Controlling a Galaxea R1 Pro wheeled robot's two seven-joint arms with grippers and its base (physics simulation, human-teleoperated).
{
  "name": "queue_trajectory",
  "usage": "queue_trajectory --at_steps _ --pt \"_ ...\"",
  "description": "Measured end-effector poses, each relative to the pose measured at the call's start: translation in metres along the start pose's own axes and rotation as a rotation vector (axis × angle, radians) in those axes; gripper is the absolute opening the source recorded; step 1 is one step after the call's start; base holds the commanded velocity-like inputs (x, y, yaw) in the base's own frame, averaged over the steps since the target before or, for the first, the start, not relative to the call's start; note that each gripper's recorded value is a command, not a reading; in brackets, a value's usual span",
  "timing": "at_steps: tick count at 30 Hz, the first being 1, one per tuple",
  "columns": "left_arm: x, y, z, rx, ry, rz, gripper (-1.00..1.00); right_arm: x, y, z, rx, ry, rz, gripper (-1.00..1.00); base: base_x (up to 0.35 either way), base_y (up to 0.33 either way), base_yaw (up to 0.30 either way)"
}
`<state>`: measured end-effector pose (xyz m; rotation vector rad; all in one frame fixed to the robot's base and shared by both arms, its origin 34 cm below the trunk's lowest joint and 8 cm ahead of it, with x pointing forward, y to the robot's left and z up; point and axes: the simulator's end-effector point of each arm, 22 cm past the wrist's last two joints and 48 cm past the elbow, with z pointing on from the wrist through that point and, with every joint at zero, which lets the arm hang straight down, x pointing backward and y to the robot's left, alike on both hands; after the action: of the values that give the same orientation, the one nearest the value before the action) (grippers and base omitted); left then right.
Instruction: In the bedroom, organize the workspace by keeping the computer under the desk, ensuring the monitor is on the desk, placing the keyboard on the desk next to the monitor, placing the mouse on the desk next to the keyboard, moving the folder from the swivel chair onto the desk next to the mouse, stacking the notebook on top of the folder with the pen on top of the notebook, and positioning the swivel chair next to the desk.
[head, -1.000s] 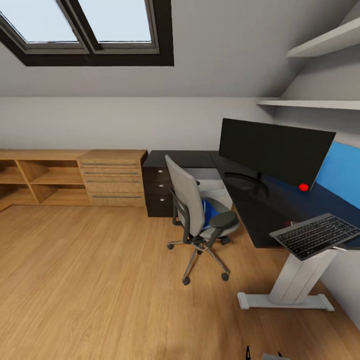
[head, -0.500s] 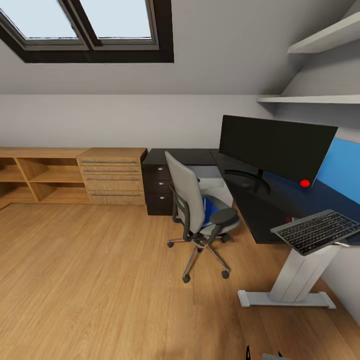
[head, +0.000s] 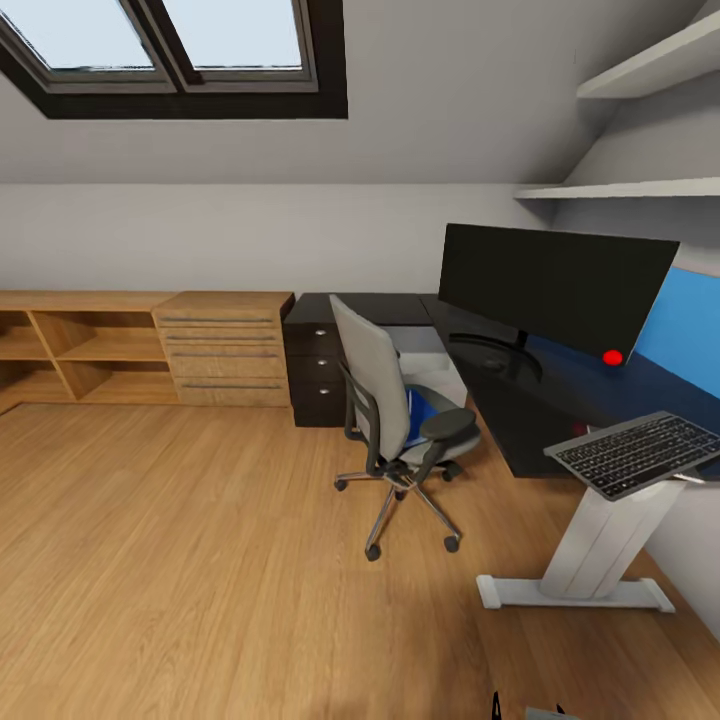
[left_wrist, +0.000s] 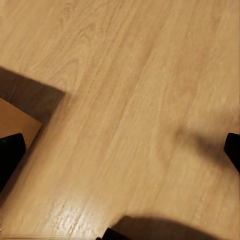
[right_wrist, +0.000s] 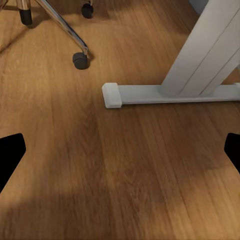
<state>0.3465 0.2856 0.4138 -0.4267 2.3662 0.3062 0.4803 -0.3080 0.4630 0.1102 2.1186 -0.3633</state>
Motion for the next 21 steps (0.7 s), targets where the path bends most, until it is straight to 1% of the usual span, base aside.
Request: queue_trajectory --at_steps 3,5,13,21 --pt "0.007 0.002 0.001 -0.037 0.005 -0.002 1.0 0.006 0.001 0.002 0.002 0.001 0.001 1.0 0.0 0.018 0.0" --pt "0.01 0.003 0.003 -0.042 0.006 -0.002 1.0 0.009 0.002 0.004 0.002 -0.001 0.002 1.0 0.0 0.063 0.0" --pt "0.024 0.002 0.013 -0.048 0.007 -0.003 1.0 0.022 0.005 0.01 0.003 -0.004 0.006 1.0 0.0 0.078 0.0" --pt "0.034 0.001 0.023 -0.047 -0.001 -0.005 1.0 0.034 0.008 0.016 0.003 -0.011 0.008 1.0 0.0 0.015 0.0"
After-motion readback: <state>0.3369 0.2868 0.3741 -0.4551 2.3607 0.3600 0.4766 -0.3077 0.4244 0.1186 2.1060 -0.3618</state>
